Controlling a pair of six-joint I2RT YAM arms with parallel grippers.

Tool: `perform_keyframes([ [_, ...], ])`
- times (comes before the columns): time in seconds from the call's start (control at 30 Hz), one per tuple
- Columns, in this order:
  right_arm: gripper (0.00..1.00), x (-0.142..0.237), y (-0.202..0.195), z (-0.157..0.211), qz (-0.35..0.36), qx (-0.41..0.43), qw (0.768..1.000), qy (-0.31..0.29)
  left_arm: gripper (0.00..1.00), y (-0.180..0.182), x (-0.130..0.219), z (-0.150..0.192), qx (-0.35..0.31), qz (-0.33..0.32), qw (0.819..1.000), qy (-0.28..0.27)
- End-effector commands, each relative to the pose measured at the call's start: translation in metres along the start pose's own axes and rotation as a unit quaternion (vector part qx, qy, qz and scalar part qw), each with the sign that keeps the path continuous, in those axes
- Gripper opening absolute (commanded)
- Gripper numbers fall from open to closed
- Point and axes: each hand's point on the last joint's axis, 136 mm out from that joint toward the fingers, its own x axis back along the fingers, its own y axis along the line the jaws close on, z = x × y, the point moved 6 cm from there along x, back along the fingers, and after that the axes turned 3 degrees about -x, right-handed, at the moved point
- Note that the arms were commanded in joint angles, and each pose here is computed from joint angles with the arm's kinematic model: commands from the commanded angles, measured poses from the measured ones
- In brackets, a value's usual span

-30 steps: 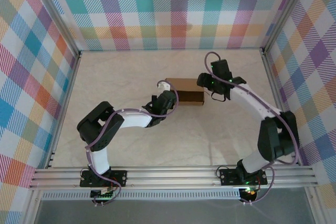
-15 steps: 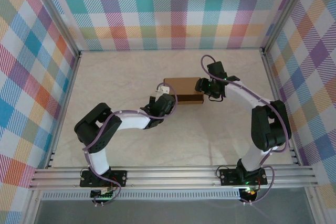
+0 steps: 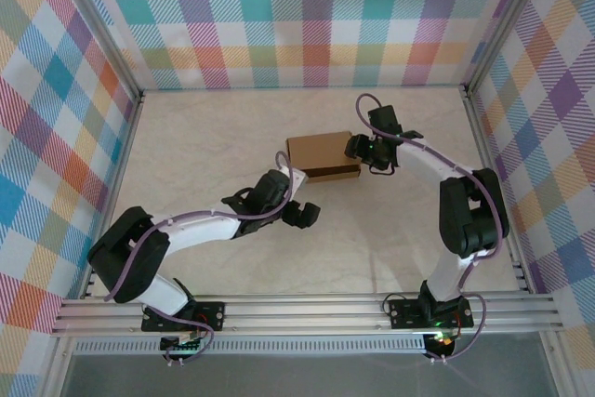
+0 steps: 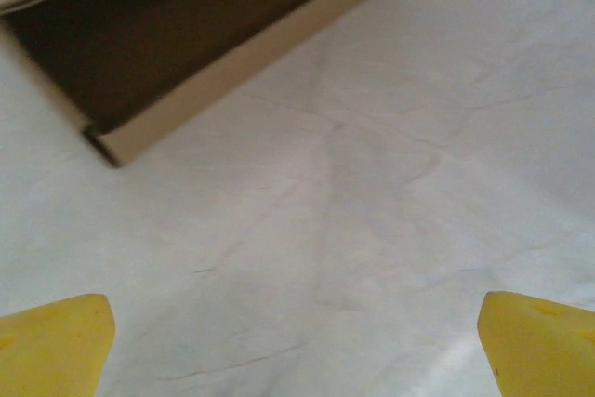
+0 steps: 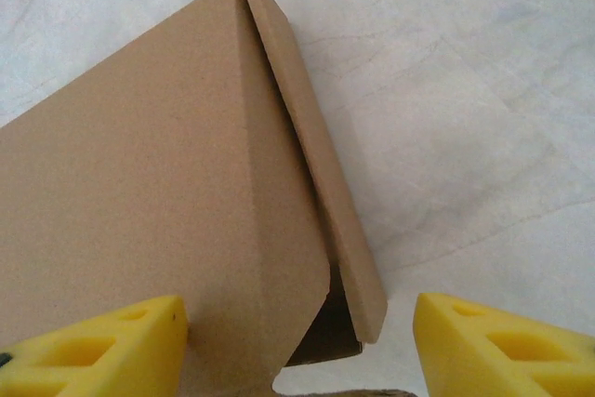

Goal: Fold the paper box

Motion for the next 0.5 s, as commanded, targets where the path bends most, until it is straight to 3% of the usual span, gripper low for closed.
perform_keyframes([
  [0.0, 0.63, -0.010, -0.002, -0.001, -0.006, 0.011, 1.000, 0.003, 1.00, -0.012, 0.015, -0.035, 0.033, 0.099, 0.994, -0.031],
  [0.2, 0.56, -0.021, -0.009, 0.005, 0.002, 0.023, 1.000, 0.016, 0.92, 0.023, 0.014, -0.082, 0.139, 0.060, 0.985, -0.080],
  [0.33, 0.53, -0.030, -0.013, 0.009, 0.005, 0.027, 0.999, 0.025, 0.86, 0.069, -0.009, -0.088, 0.221, -0.040, 0.974, -0.029],
  [0.47, 0.50, -0.037, -0.016, 0.011, 0.011, 0.035, 0.999, 0.029, 0.76, 0.100, -0.038, -0.077, 0.259, -0.083, 0.962, 0.012],
])
